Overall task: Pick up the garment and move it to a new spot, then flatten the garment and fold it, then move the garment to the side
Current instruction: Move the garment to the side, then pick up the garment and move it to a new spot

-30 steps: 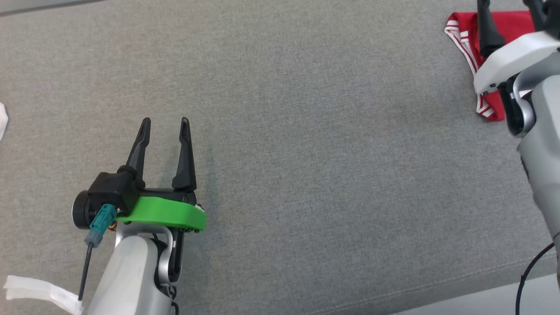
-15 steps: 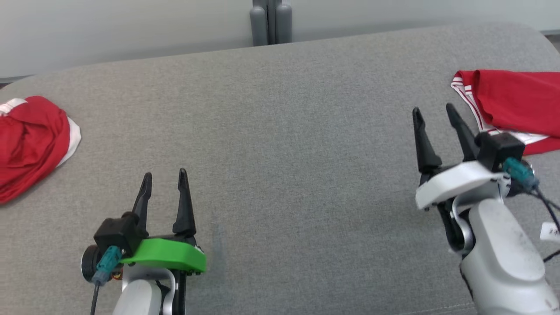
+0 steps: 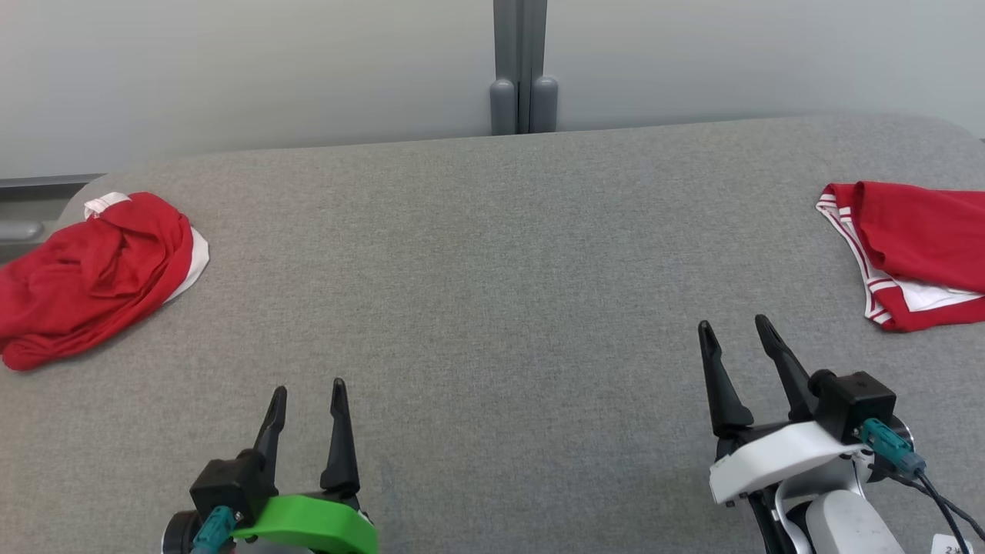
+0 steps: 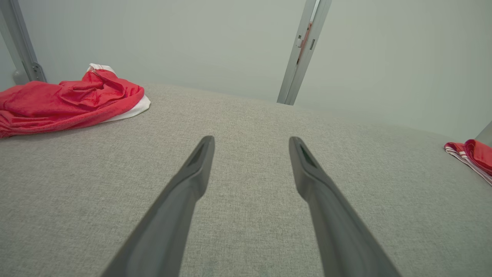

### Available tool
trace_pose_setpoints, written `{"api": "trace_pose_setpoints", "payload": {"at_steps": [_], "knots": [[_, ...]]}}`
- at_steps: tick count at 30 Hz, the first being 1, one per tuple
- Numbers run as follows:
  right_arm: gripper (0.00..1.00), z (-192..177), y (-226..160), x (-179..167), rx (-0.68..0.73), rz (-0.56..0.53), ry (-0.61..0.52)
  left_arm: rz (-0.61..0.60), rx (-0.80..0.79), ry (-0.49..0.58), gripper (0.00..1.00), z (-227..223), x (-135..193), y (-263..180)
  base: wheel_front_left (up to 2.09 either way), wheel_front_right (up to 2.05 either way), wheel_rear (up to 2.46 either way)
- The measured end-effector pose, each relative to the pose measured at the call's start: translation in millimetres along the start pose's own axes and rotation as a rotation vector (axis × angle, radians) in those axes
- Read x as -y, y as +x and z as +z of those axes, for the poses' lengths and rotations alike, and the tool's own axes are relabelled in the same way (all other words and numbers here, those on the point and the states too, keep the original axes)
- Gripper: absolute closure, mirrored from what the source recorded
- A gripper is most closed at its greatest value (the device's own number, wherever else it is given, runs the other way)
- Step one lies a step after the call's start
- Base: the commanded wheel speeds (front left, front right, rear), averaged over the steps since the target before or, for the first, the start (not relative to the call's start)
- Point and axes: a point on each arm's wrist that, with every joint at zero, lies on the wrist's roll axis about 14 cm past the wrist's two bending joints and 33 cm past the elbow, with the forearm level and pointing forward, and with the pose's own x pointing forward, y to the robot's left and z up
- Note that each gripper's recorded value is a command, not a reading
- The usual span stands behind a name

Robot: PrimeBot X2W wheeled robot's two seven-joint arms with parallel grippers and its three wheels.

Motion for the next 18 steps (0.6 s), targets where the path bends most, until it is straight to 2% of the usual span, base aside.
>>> {"api": "trace_pose_setpoints", "payload": {"at_steps": [18], "knots": [[0.0, 0.5, -12.7, -8.7, -0.006, 0.013, 0.046, -0.011, -0.004, -0.014, 0.0, -1.7, 7.5, -8.6, 0.0, 0.0, 0.0]]}}
